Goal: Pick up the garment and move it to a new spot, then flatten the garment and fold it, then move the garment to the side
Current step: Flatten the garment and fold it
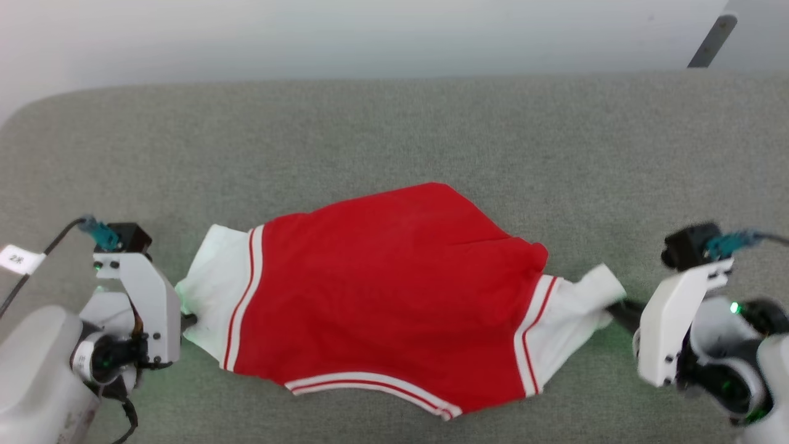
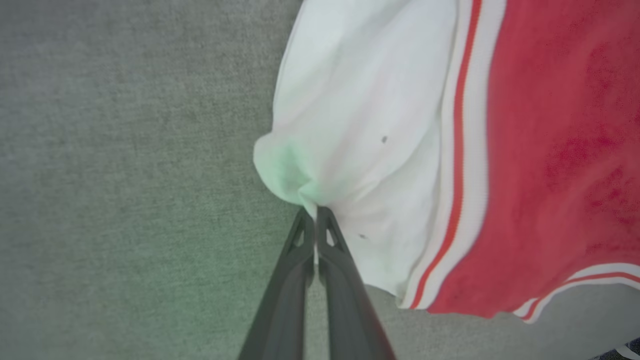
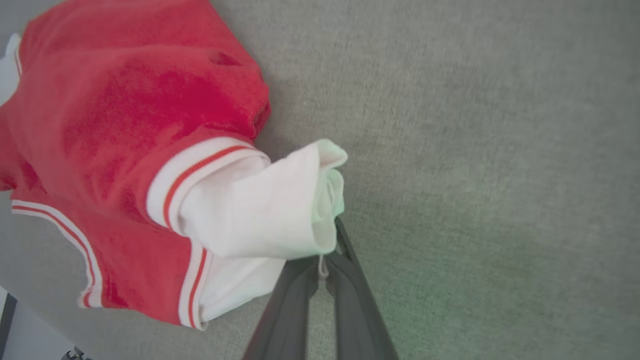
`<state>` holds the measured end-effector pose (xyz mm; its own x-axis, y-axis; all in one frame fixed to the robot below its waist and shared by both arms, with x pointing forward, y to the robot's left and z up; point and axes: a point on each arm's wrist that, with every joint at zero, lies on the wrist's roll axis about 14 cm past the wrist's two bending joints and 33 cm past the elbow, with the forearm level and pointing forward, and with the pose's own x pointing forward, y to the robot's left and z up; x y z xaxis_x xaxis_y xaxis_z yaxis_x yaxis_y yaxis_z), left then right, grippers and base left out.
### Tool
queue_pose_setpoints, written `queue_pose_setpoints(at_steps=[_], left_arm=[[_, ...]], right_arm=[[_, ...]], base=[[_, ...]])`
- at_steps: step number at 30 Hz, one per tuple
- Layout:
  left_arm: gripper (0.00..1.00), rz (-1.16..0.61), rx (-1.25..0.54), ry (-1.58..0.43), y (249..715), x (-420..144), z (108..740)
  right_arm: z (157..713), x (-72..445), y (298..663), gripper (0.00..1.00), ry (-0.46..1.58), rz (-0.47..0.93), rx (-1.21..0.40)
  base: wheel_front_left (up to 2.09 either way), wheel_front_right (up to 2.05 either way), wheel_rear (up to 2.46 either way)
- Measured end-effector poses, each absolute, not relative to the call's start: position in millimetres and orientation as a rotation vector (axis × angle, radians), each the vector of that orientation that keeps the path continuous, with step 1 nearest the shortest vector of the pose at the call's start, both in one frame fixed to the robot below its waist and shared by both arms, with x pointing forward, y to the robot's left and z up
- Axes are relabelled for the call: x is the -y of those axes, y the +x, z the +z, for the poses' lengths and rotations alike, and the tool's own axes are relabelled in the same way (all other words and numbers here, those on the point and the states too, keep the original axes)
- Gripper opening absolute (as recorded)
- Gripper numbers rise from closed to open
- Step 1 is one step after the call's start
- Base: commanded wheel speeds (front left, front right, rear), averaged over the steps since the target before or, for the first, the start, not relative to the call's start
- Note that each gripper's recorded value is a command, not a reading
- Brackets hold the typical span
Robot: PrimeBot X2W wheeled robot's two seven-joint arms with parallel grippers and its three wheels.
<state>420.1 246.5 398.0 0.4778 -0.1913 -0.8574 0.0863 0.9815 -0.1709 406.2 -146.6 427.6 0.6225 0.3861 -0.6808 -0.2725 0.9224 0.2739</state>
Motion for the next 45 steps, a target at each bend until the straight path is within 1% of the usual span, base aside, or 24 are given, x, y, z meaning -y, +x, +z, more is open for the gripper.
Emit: queue_pose_setpoints(at_steps=[4, 11, 18, 23, 30, 33, 40, 45], left_arm=[[0.00, -0.199, -1.015, -0.074, 425.9, -241.8, 425.0], [0.00, -0.236, -0.864, -0.030, 447.1, -231.3, 498.2], [0.00, -0.238, -0.620, 0.031, 471.9, -227.5, 598.0], [0.00, -0.219, -0.437, 0.051, 482.1, -228.9, 668.2], [0.00, -0.149, -0.162, 0.109, 489.3, -240.1, 762.2], [0.00, -0.123, -0.008, 0.124, 489.4, -240.8, 810.8], [0.00, -0.073, 0.164, 0.107, 492.4, -248.0, 857.4], [0.00, -0.067, 0.169, 0.101, 506.2, -248.9, 855.9]], right_arm=[[468.9, 146.4, 425.1, 0.00, 0.093, 0.411, -0.711], [568.1, 136.6, 463.5, 0.00, 0.041, 0.454, -0.419], [673.5, 119.7, 491.1, 0.00, 0.011, 0.479, -0.105], [728.2, 104.7, 498.6, 0.00, -0.017, 0.497, 0.041], [806.3, 88.4, 499.1, 0.00, -0.035, 0.509, 0.279], [835.4, 83.4, 498.9, 0.00, -0.046, 0.503, 0.372], [857.7, 82.7, 507.6, 0.00, -0.065, 0.479, 0.426], [856.9, 91.9, 525.2, 0.00, -0.055, 0.444, 0.423]], base=[[0.00, 0.00, 0.00], [0.00, 0.00, 0.00], [0.00, 0.00, 0.00], [0.00, 0.00, 0.00], [0.00, 0.00, 0.00], [0.00, 0.00, 0.00], [0.00, 0.00, 0.00], [0.00, 0.00, 0.00]])
